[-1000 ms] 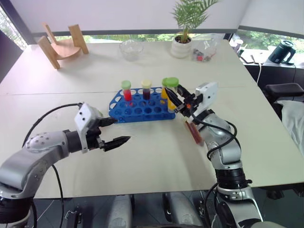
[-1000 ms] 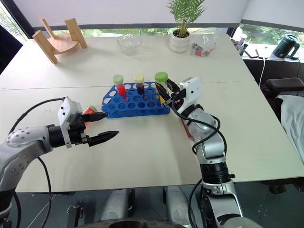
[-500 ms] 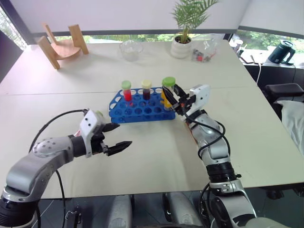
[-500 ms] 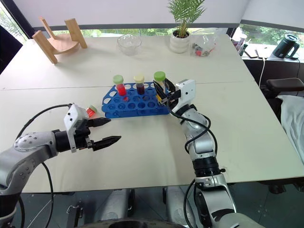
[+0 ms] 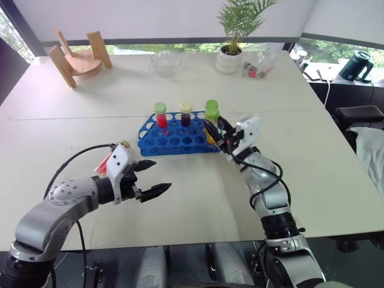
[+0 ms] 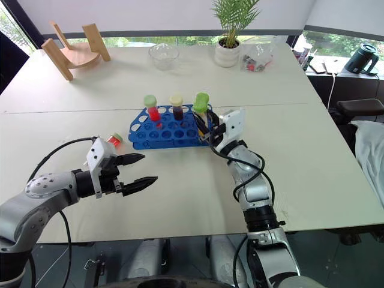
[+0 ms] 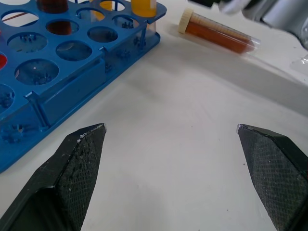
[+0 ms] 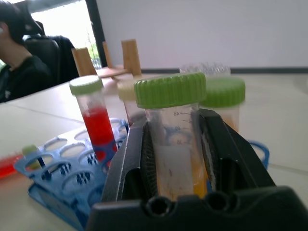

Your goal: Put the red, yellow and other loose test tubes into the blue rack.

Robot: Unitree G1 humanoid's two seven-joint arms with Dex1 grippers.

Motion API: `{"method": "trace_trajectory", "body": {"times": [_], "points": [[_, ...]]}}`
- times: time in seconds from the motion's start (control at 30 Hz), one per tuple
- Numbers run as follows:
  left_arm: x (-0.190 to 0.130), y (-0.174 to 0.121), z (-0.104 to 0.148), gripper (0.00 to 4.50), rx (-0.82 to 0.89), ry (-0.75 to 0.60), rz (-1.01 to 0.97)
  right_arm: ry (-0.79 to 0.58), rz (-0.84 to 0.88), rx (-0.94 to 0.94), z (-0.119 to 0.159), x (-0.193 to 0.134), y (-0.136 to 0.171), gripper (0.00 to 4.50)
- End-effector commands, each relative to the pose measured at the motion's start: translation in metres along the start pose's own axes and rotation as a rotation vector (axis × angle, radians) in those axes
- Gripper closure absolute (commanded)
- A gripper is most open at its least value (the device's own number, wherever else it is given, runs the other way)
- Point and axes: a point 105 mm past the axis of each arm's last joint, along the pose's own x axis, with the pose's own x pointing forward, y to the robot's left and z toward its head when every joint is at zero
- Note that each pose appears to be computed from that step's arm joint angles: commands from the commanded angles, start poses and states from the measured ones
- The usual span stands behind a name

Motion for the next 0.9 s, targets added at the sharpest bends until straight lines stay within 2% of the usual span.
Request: {"method": "trace_trajectory", "body": {"times": [0.03,0.2,0.43,0.6,0.7,0.8,0.9], "points": [[0.002,-0.002,0.005,0.0,0.02,-0.029,-0.006,-0.015,-0.005,-0.027,0.0,0.002,0.003,3.64],[0.004,-0.005,0.002,0.0,0.007,-0.034,-0.009,-0.029,-0.051,-0.035,-0.001,0.003,0.0,3.64],[0.007,-0.005,0.001,0.0,0.0,-0.039,-0.01,-0.037,-0.05,-0.068,0.007,-0.007,-0.002,0.06],[0.012,-0.008,-0.001,0.0,-0.016,-0.058,-0.023,-0.043,0.001,-0.141,0.036,-0.022,-0.012,0.02],[0.016,-0.016,-0.003,0.0,-0.022,-0.062,-0.057,0.0,0.096,-0.152,0.061,-0.035,-0.021,0.02],[0.013,-0.024,-0.004,0.0,0.003,-0.031,-0.103,0.235,0.268,-0.079,0.069,-0.052,-0.033,0.02],[0.006,-0.028,-0.005,0.0,0.063,0.035,-0.134,0.666,0.364,-0.04,0.054,-0.077,-0.049,0.02]]}}
